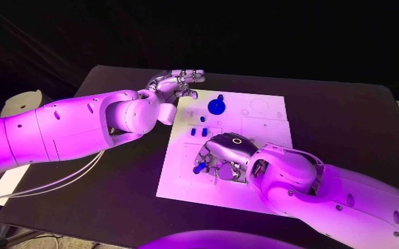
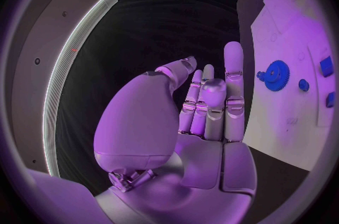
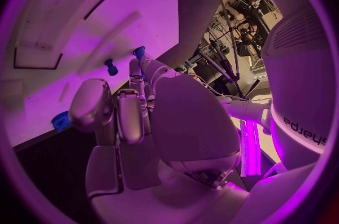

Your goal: Assemble the parts on the task board

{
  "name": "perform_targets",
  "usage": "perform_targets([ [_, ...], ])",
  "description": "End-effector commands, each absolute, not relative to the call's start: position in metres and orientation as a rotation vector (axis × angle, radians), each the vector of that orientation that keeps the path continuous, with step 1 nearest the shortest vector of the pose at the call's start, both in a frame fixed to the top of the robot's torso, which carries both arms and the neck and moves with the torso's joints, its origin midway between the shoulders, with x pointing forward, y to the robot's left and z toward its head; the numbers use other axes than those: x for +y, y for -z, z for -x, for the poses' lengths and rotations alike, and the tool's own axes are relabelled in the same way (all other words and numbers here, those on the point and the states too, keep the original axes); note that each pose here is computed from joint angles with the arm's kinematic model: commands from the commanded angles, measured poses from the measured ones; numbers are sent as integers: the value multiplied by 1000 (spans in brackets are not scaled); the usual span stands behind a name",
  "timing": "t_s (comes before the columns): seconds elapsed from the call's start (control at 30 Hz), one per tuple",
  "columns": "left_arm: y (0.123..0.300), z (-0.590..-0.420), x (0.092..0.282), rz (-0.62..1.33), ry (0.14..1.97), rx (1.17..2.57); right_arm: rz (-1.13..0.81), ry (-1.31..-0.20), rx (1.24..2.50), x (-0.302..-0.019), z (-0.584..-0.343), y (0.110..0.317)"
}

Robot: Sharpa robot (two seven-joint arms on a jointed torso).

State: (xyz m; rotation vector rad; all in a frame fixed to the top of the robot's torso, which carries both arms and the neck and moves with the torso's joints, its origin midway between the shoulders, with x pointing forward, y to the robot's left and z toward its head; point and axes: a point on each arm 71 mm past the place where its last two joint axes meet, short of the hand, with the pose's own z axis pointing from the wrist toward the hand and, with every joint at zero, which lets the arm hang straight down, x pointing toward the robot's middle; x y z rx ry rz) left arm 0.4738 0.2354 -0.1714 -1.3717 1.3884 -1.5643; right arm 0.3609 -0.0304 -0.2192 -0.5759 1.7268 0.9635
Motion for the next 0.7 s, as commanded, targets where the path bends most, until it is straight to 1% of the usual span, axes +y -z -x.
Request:
perform_targets([
  [0.03,170,-473,233,1358,1591,1398,619,-924,1734,-30,-360,222],
  [0.43,170,-473,233,1358,1592,1399,657,-875,1750,-26,-359,224],
  [0.7,170,-473,233,1359,1590,1399,673,-887,1773,-20,-357,225],
])
